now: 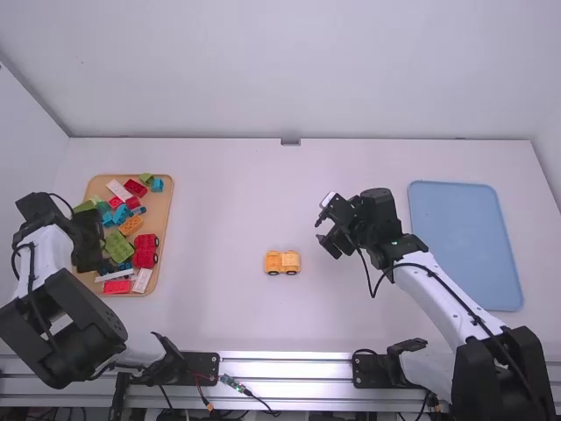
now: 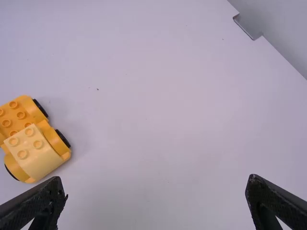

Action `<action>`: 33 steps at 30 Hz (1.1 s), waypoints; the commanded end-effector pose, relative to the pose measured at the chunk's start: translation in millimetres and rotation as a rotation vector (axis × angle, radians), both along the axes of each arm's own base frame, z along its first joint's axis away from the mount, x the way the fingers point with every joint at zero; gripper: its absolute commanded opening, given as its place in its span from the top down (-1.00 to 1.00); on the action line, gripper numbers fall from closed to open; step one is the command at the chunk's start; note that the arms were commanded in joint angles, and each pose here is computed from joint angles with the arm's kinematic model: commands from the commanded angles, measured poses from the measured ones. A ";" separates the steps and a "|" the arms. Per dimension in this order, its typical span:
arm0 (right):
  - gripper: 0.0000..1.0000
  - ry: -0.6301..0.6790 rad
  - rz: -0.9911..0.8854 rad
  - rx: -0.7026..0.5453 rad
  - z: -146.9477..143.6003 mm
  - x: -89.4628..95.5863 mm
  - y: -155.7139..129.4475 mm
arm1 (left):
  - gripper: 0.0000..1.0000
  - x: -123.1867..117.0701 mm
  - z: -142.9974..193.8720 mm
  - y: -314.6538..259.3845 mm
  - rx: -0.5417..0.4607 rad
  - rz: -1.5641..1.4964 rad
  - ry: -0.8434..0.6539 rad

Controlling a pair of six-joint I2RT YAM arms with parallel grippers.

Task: Assemble lego blocks to make yellow taxi

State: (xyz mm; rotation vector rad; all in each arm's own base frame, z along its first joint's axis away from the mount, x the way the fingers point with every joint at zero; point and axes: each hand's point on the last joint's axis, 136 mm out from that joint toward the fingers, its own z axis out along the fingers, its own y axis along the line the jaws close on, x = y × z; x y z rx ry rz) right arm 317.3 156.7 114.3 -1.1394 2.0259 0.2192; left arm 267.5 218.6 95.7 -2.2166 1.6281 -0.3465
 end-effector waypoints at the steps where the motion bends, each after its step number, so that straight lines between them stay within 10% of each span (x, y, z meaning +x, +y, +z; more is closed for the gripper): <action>1: -0.97 -0.012 0.005 0.008 5.0 -0.3 2.8 | -0.95 -9.4 -0.4 12.8 0.033 0.107 0.029; 33: -0.98 -0.008 -0.001 0.000 3.5 0.5 -1.8 | -0.73 -4.2 -73.3 60.9 -0.029 0.335 0.278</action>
